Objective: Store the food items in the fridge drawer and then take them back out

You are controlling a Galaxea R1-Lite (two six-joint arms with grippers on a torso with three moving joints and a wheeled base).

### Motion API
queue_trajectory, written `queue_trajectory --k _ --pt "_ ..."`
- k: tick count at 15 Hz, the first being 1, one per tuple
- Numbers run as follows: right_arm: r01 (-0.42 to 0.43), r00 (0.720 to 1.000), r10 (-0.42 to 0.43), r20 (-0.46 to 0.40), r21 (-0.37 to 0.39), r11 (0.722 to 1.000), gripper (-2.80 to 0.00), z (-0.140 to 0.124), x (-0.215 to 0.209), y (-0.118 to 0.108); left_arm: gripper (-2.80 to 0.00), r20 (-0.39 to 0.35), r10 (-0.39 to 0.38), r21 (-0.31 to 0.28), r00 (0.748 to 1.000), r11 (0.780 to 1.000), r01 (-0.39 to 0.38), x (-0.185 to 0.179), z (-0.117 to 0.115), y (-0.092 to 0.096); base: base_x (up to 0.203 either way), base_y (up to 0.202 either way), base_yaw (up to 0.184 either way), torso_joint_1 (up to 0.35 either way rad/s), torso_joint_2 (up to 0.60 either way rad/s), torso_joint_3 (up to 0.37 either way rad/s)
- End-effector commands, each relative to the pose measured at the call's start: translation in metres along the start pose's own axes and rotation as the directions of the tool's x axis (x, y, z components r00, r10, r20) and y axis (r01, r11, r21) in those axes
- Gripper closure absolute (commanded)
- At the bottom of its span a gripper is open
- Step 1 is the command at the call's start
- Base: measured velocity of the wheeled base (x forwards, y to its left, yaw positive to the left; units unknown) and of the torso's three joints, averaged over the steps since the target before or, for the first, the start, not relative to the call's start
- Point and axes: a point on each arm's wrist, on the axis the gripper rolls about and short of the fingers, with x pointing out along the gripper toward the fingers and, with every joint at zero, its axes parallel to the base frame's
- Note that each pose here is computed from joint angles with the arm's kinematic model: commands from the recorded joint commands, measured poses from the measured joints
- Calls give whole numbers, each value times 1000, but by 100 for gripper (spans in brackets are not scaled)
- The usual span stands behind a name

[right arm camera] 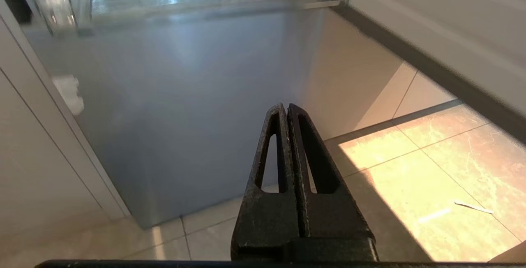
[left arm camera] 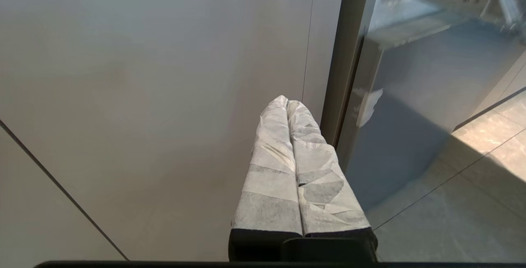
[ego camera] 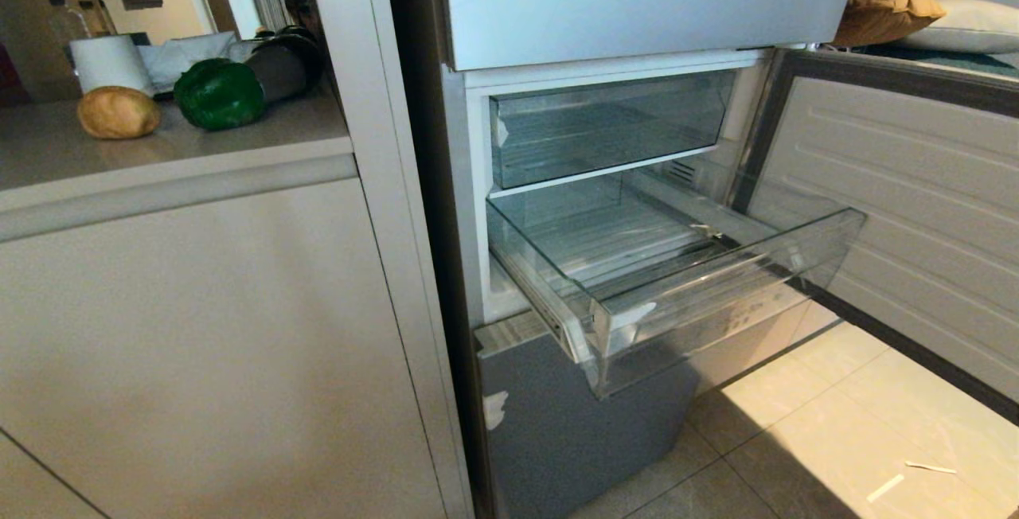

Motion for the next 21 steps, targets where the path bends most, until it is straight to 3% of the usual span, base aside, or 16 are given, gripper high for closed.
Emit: queue_trajectory --k 1,9,21 --pt "5 1000 -5 0 27 1000 0 0 0 0 0 -9 0 0 1000 1000 0 1 -3 0 0 0 0 227 -534 -311" --pt "12 1000 -12 1 48 999 0 0 0 0 0 -10 0 0 1000 1000 0 1 -3 0 0 0 0 238 -546 -314" --pt "12 1000 -12 0 51 999 0 0 0 0 0 -10 0 0 1000 1000 0 1 -3 0 0 0 0 159 -344 -186"
